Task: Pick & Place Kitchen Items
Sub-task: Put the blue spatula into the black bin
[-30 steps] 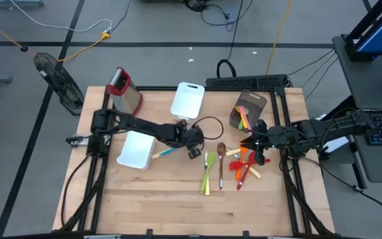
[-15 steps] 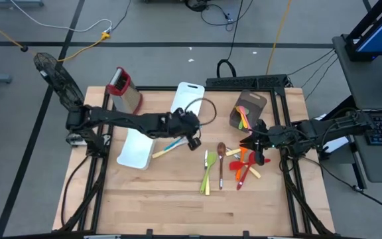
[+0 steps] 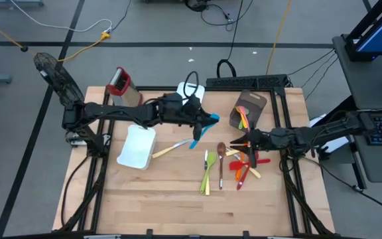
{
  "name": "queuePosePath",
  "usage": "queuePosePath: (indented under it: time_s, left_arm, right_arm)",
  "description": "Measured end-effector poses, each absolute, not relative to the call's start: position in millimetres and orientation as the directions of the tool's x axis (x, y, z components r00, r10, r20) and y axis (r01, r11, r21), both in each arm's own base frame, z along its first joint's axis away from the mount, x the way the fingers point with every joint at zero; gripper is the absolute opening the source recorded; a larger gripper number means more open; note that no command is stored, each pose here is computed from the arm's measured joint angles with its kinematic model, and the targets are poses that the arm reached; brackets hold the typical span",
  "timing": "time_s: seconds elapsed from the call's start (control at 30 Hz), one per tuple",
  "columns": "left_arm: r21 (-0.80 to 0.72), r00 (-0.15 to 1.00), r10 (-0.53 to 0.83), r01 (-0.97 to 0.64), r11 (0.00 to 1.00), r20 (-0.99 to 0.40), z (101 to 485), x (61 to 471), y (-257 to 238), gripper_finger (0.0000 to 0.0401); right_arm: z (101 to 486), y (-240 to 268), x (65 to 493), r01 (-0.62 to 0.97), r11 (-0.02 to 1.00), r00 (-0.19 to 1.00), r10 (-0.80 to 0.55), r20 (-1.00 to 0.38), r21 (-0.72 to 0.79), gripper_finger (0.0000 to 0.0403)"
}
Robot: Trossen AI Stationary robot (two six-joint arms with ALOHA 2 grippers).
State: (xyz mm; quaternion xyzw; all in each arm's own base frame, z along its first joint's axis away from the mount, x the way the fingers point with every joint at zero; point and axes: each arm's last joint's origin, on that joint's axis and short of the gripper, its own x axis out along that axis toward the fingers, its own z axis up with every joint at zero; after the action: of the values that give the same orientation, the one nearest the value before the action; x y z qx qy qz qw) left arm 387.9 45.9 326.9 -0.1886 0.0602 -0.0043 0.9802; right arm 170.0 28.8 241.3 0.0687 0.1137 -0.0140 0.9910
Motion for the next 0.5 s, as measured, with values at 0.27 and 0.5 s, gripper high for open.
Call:
queuePosePath:
  time_s: [0.27, 0.5]
  left_arm:
    - [-0.41, 0.979, -0.181, 0.204, 0.889, 0.094, 347.8, 387.7, 42.0, 0.0008]
    - [-0.356, 0.956, -0.197, 0.266, 0.896, 0.217, 357.0, 388.8, 38.3, 0.0008]
  right_arm:
    - [232.0, 27.9, 165.3, 0.016, 0.998, 0.992, -0.007, 0.123, -0.068, 0.0166]
    - [222.9, 29.3, 171.9, 0.023, 0.996, 0.985, -0.008, 0.172, -0.085, 0.0235]
